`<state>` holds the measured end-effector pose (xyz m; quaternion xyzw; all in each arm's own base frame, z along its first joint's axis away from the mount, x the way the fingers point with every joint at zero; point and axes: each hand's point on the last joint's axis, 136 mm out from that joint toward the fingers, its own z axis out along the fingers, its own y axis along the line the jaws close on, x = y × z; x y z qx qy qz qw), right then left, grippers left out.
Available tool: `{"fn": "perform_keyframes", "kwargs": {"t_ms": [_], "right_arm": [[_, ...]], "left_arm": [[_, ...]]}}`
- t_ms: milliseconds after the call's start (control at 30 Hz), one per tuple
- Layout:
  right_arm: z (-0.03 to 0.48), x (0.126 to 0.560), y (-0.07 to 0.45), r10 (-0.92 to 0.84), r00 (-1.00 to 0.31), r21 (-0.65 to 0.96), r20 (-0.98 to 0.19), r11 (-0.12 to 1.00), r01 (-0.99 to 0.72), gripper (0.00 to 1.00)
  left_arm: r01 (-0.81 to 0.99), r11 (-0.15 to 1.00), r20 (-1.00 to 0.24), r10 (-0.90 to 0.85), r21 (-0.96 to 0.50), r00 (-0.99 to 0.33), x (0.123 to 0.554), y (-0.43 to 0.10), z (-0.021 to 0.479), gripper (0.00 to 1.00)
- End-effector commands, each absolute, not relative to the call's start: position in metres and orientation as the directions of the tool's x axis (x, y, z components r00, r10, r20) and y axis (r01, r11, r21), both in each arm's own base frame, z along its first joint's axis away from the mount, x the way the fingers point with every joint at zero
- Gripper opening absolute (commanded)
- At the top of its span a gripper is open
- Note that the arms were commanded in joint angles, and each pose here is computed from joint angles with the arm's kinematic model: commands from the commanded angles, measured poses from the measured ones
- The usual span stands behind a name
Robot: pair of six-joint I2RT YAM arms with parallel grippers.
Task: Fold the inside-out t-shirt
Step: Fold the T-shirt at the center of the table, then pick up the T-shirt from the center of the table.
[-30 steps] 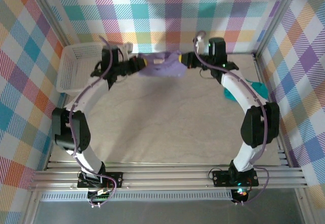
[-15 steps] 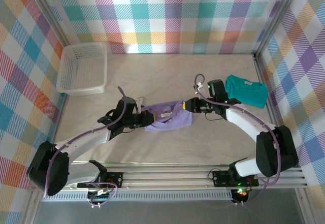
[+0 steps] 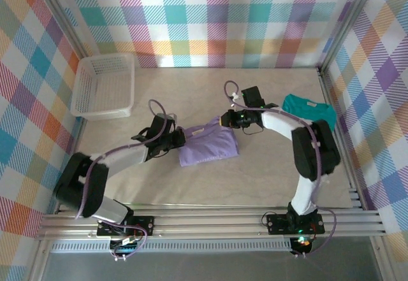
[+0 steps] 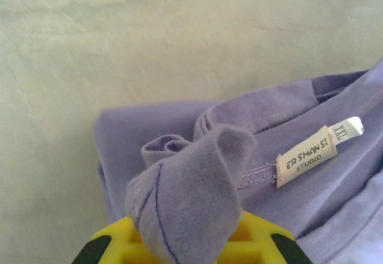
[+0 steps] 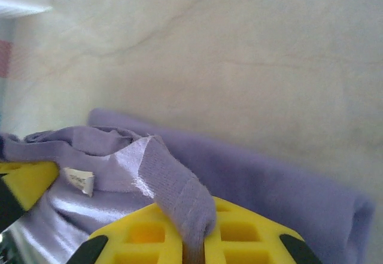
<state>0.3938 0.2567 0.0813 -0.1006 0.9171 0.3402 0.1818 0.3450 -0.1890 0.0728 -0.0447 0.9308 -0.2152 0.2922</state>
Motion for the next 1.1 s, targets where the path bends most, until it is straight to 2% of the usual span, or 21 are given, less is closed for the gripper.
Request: {"fn": "perform_keyframes", "kwargs": {"t_ms": [0,133,233,367,433,533,600,700,1067], "right_arm": [[0.045,0.399,0.244,-0.099,-0.934,0.503,-0.343,0.821,-0.271,0.11],[0.05,0.416,0.244,-0.112,-0.926,0.461,-0.36,0.842,-0.281,0.25],[0.073,0.413,0.235,-0.139,-0.908,0.42,-0.395,0.851,-0.314,0.39],[0.097,0.386,0.214,-0.151,-0.906,0.391,-0.396,0.865,-0.315,0.52],[0.1,0.365,0.206,-0.138,-0.919,0.399,-0.37,0.869,-0.292,0.63],[0.096,0.343,0.212,-0.095,-0.949,0.487,-0.3,0.841,-0.238,0.75],[0.091,0.337,0.219,-0.067,-0.964,0.543,-0.256,0.815,-0.2,0.8],[0.082,0.339,0.226,-0.053,-0.974,0.579,-0.219,0.797,-0.173,0.82],[0.032,0.323,0.256,-0.065,-0.994,0.624,-0.082,0.774,-0.102,0.82]], "left_arm": [[0.055,0.937,-0.566,-0.162,-0.346,-0.808,0.372,-0.183,0.063,0.12],[0.02,0.959,-0.569,-0.151,-0.283,-0.808,0.386,-0.176,0.053,0.33],[0.022,0.963,-0.577,-0.143,-0.269,-0.804,0.389,-0.175,0.064,0.44],[-0.005,0.965,-0.579,-0.161,-0.261,-0.799,0.376,-0.164,0.088,0.59],[-0.019,0.965,-0.567,-0.169,-0.261,-0.806,0.363,-0.157,0.098,0.67],[0.074,0.922,-0.526,-0.149,-0.379,-0.837,0.338,-0.183,0.108,0.74],[0.13,0.885,-0.507,-0.13,-0.446,-0.852,0.324,-0.204,0.11,0.76],[0.169,0.86,-0.486,-0.102,-0.482,-0.868,0.317,-0.221,0.104,0.75],[0.095,0.878,-0.369,-0.098,-0.469,-0.924,0.302,-0.216,0.024,0.71]]}}
